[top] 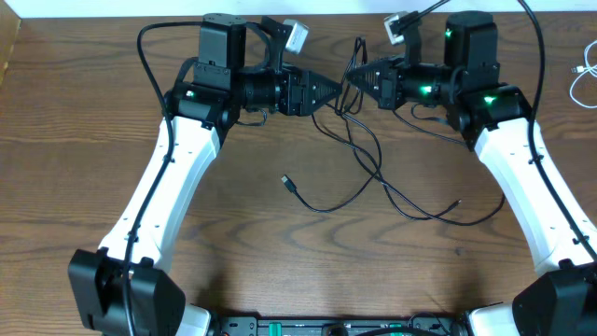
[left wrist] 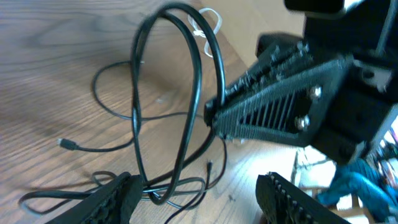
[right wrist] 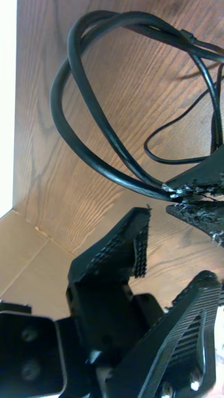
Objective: Untangle cables
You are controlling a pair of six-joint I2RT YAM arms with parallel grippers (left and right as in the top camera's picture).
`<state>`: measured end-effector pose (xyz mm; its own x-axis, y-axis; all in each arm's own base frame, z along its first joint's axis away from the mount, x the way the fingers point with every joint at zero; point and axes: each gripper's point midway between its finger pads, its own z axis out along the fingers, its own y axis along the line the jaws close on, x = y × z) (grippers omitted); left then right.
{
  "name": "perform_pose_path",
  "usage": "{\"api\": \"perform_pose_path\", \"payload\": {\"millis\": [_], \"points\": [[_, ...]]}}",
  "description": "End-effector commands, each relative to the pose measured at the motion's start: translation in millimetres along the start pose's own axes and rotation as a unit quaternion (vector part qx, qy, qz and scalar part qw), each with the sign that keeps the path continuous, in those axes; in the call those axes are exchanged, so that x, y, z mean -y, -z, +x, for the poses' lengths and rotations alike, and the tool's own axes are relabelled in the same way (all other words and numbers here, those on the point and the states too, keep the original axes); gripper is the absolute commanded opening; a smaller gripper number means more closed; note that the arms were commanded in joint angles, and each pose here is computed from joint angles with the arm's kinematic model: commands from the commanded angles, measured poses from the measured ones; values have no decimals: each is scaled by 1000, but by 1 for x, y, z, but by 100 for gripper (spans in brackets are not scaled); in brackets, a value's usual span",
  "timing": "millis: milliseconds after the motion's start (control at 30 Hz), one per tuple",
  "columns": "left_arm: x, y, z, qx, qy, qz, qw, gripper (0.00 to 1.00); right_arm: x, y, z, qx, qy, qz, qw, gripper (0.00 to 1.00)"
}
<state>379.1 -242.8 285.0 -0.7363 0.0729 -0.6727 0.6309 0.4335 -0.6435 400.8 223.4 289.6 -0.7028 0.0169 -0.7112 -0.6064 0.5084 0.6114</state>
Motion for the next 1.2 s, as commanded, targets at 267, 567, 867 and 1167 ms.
{"api": "perform_pose_path", "payload": {"millis": [267,567,867,1167], "points": [[4,-19,15,-31,-39,122,991,58,-22,19,-9,4,10,-91,996,1],[0,-23,14,-29,-44,129,990,54,-16,20,-9,5,3,-79,997,1],[-47,-27,33,-57,12,-7,998,54,35,21,10,-12,-67,59,996,1],[-68,-21,64,-114,-19,-66,991,54,45,23,22,-31,-70,88,993,1]]}}
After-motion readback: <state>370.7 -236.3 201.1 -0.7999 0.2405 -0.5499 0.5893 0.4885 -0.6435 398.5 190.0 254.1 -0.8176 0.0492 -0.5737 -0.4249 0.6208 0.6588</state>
